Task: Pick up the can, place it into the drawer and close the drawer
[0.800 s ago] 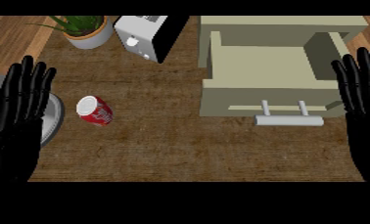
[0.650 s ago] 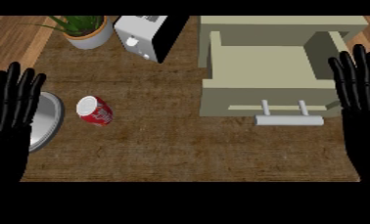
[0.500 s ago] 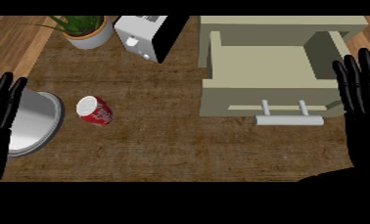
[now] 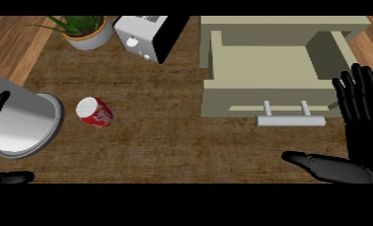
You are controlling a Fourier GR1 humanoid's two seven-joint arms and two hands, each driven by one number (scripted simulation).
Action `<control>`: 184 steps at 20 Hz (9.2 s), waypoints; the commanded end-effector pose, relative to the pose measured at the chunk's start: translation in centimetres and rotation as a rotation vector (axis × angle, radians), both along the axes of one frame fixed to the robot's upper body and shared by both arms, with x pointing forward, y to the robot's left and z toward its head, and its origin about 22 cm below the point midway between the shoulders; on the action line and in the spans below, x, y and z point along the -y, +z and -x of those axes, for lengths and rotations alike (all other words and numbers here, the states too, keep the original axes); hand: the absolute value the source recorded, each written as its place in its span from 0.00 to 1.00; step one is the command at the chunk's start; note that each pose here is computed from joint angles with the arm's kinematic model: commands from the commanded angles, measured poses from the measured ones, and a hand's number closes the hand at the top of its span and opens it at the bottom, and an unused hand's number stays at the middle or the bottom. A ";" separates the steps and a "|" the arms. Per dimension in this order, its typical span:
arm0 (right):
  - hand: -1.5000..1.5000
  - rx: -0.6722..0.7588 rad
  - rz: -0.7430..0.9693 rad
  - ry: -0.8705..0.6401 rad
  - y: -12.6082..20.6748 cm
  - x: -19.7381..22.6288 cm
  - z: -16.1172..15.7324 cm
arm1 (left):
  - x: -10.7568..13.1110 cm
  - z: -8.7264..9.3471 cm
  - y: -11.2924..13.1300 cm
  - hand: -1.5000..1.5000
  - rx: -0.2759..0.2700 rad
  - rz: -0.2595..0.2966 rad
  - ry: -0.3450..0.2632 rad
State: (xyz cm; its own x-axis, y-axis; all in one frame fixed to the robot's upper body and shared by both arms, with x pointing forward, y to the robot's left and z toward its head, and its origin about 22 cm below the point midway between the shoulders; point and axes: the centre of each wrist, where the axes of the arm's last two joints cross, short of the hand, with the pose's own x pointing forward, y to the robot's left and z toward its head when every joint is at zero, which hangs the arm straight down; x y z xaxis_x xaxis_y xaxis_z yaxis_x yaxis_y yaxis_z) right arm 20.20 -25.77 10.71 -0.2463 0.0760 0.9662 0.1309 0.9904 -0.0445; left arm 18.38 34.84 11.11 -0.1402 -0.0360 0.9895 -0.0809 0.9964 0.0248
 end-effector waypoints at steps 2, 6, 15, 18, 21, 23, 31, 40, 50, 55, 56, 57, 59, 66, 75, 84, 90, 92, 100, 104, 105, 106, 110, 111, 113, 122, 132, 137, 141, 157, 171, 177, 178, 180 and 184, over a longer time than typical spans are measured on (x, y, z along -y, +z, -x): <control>0.00 -0.023 -0.007 -0.032 0.5 0.1 -0.1 | -1.8 -1.1 0.8 0.00 -0.021 0.027 0.027; 0.00 -0.012 -0.024 -0.019 -0.8 1.3 0.9 | -0.5 -0.7 -0.1 0.00 -0.027 0.016 0.010; 0.00 -0.013 0.004 -0.025 -0.2 2.6 0.8 | 1.5 -3.6 -4.4 0.00 -0.091 0.006 -0.005; 0.00 0.007 0.017 -0.020 1.6 2.4 2.6 | 2.0 -4.0 -5.8 0.00 -0.127 0.003 -0.012; 0.00 0.010 0.010 -0.025 -0.2 1.5 1.0 | 2.6 -4.3 -7.3 0.00 -0.136 -0.005 -0.005; 0.00 0.005 0.017 -0.026 -0.7 2.5 1.7 | 2.0 -4.5 -8.9 0.00 -0.135 -0.016 0.012; 0.00 0.014 0.023 -0.035 1.9 4.0 4.2 | 1.4 -4.9 -13.8 0.00 -0.156 -0.030 0.068; 0.00 0.022 0.025 -0.024 1.8 3.8 3.9 | 0.0 -5.1 -18.4 0.00 -0.192 -0.009 0.121; 0.00 0.024 0.027 -0.032 3.1 4.7 3.7 | -0.7 -6.0 -22.4 0.00 -0.255 0.011 0.122; 0.00 0.012 0.026 -0.027 1.6 3.9 2.9 | -1.0 -7.7 -22.9 0.00 -0.251 0.017 0.141; 0.00 0.016 0.013 -0.053 2.6 3.8 3.5 | -1.2 -5.7 -24.1 0.00 -0.248 0.013 0.153; 0.00 0.003 0.026 -0.037 3.4 4.8 4.8 | -0.2 -6.6 -23.8 0.00 -0.242 0.010 0.133; 0.00 0.024 0.021 -0.043 2.5 4.1 2.4 | 0.6 -8.3 -23.7 0.00 -0.251 0.021 0.131; 0.00 0.030 0.026 -0.033 2.9 3.8 3.8 | 0.7 -11.0 -22.2 0.00 -0.218 0.008 0.097; 0.00 0.029 0.013 -0.041 2.7 4.4 4.7 | 0.9 -9.8 -23.5 1.00 -0.205 0.075 -0.053; 0.00 0.036 0.050 -0.050 3.3 2.9 3.5 | 4.1 -13.2 -21.9 1.00 -0.138 0.122 -0.129; 0.00 0.053 0.055 -0.041 4.3 4.3 3.2 | 11.8 -14.2 -22.7 1.00 -0.122 0.125 -0.060; 0.00 0.063 0.047 -0.066 2.9 4.4 3.0 | 11.3 -14.3 -22.5 1.00 -0.121 0.158 -0.034; 0.00 0.060 0.052 -0.090 3.6 3.4 3.4 | 16.4 -18.5 -17.5 1.00 -0.074 0.141 -0.126; 0.00 0.048 0.070 -0.098 4.2 4.5 4.5 | 18.0 -21.0 -13.1 1.00 -0.038 0.088 -0.153; 0.00 0.043 0.068 -0.104 4.1 5.4 3.9 | 17.8 -19.6 -14.2 1.00 -0.011 0.077 -0.175; 0.00 0.053 0.076 -0.078 3.3 4.1 2.6 | 19.3 -22.0 -10.8 1.00 -0.011 0.077 -0.185; 0.00 0.063 0.066 -0.109 4.4 4.6 5.0 | 20.7 -22.8 -6.6 1.00 -0.019 0.084 -0.227; 0.00 0.069 0.072 -0.120 4.5 4.1 3.7 | 21.4 -23.1 -4.9 1.00 -0.017 0.078 -0.230; 0.00 0.052 0.063 -0.123 3.3 5.6 3.0 | 23.0 -22.7 -3.8 1.00 -0.007 0.082 -0.250; 0.00 0.054 0.081 -0.095 3.7 5.0 4.2 | 28.2 -22.0 5.6 1.00 0.025 0.032 -0.263; 0.00 0.075 0.066 -0.073 4.7 4.9 2.3 | 33.9 -23.4 12.2 1.00 -0.005 -0.021 -0.255; 0.00 0.074 0.073 -0.076 5.4 4.0 3.8 | 34.8 -24.4 13.7 1.00 -0.018 -0.057 -0.251; 0.00 0.074 0.077 -0.054 5.1 4.8 2.0 | 35.5 -24.7 13.4 1.00 -0.026 -0.083 -0.250; 0.00 0.085 0.109 -0.020 6.1 3.1 1.9 | 37.1 -24.9 14.6 0.00 -0.022 -0.108 -0.075; 0.00 0.207 0.457 0.016 8.7 2.2 -0.4 | 36.6 -25.3 13.6 0.00 -0.018 -0.036 -0.038; 0.00 0.208 0.666 -0.011 7.7 1.4 -2.9 | 36.2 -25.5 13.5 0.00 0.002 0.035 -0.044; 0.00 0.193 0.699 -0.007 7.0 0.1 -3.3 | 36.8 -25.1 14.6 0.00 0.003 0.030 -0.060; 0.00 0.195 0.777 -0.008 6.7 -0.3 -4.5 | 37.3 -24.9 15.6 0.00 0.022 0.030 -0.050; 0.00 0.191 0.870 -0.022 6.0 -1.0 -8.0 | 36.9 -25.3 15.0 0.00 0.027 0.000 -0.049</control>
State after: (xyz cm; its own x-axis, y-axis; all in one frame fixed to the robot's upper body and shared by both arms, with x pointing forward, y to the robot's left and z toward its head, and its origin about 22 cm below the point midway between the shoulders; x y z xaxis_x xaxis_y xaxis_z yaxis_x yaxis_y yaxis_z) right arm 25.38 -25.33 17.11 -0.3971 0.7037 0.5892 0.2167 0.6957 -0.6849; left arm 43.60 -2.05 25.96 -0.1545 -0.0213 0.9878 -0.0325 0.9993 0.0165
